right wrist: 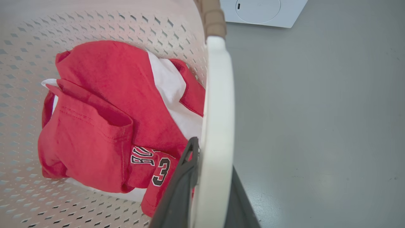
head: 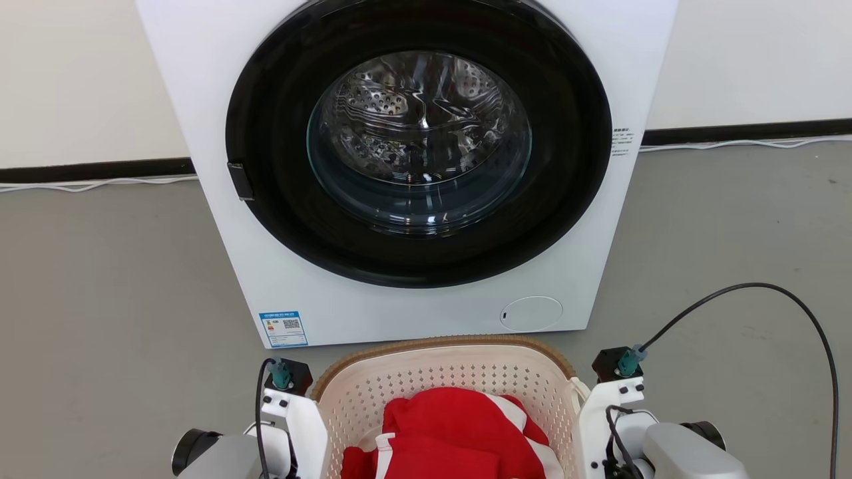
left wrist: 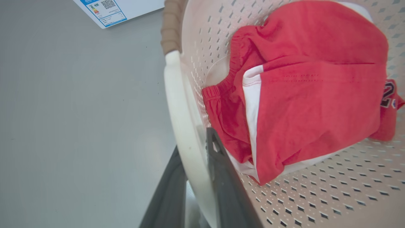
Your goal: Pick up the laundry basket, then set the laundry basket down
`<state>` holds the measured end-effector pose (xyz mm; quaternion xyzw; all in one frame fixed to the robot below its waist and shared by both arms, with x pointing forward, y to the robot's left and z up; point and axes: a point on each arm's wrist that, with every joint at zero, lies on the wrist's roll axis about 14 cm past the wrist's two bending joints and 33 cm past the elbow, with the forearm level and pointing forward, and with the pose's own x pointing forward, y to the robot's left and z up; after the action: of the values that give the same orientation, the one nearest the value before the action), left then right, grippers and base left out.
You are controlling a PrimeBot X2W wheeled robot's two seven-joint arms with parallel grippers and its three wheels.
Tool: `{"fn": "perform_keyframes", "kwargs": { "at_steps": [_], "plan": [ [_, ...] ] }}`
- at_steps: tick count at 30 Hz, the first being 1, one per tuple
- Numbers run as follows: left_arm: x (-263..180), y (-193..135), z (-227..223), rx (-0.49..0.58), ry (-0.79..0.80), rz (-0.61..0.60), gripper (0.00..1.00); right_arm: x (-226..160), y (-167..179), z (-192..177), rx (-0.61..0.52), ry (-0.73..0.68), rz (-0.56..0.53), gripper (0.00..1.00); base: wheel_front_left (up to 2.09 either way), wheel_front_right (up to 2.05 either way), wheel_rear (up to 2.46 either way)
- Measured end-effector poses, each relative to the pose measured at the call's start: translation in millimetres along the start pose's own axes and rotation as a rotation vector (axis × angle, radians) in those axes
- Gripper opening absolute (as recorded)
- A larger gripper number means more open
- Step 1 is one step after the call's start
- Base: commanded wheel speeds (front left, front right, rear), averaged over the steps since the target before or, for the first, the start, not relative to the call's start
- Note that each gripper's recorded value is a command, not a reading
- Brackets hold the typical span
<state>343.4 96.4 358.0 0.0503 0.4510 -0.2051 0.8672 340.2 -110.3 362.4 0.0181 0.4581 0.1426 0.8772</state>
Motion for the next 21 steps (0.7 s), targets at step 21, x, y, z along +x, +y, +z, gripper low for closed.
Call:
{"fn": "perform_keyframes", "kwargs": {
  "at_steps": [21],
  "plan": [
    [0.7,0.4,-4.4,0.007,0.010,0.002,0.00,0.5,1.4,-4.3,0.001,0.008,0.005,0.00,0.00,0.00,0.00]
  ]
}}
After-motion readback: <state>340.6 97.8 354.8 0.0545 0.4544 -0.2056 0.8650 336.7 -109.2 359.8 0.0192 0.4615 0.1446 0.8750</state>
